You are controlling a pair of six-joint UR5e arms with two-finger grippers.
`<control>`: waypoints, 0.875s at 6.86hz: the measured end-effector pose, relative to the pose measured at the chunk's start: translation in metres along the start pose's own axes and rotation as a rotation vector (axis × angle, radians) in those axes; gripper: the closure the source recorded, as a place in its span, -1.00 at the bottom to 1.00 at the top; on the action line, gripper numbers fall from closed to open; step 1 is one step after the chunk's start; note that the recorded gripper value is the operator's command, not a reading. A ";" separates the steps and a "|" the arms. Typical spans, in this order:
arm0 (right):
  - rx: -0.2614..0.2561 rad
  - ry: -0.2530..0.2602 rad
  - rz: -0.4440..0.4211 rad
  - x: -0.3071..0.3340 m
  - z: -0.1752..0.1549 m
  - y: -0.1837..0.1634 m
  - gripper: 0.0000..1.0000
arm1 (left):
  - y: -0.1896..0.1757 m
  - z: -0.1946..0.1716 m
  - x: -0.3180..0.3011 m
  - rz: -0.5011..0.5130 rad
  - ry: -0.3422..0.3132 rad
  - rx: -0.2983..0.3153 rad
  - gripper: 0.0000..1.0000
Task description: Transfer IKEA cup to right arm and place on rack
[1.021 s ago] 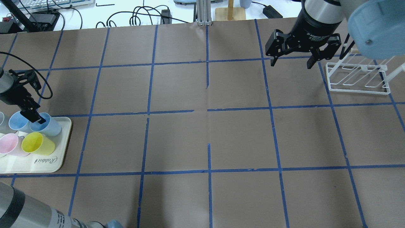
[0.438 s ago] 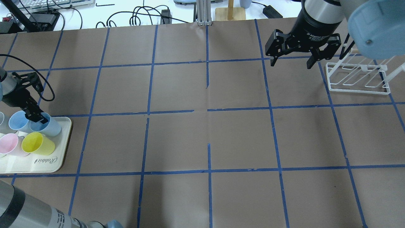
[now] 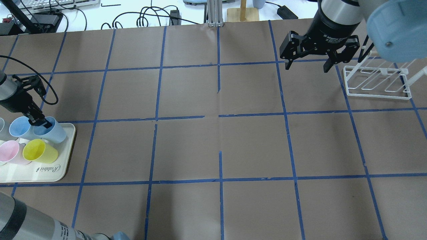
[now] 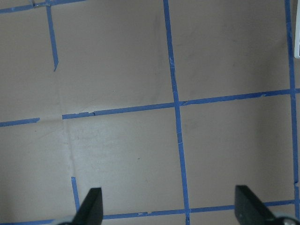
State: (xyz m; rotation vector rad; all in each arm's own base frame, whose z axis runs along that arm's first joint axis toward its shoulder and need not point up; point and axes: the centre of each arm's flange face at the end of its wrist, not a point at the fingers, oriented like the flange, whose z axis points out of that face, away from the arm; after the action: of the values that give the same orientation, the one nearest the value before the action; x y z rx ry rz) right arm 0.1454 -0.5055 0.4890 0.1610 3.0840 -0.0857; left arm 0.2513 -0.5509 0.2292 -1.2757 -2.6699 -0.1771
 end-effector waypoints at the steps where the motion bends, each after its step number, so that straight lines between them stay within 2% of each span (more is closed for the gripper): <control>1: 0.000 0.000 0.000 0.000 0.000 0.000 -1.00 | -0.006 -0.015 0.007 -0.039 0.025 0.028 1.00; 3: 0.000 0.000 -0.001 0.000 0.000 0.000 -1.00 | -0.021 -0.068 0.024 -0.213 0.097 0.117 1.00; 4: 0.000 0.000 -0.001 0.000 0.000 0.000 -1.00 | -0.035 -0.093 0.034 -0.329 0.146 0.166 1.00; 6: 0.000 -0.001 -0.002 0.000 0.000 0.000 -1.00 | -0.081 -0.117 0.059 -0.588 0.267 0.255 1.00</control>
State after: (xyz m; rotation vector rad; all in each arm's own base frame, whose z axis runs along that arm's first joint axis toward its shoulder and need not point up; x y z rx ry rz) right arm 0.1454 -0.5057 0.4888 0.1583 3.0834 -0.0851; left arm 0.1648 -0.5781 0.3539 -0.3450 -2.6400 -0.0700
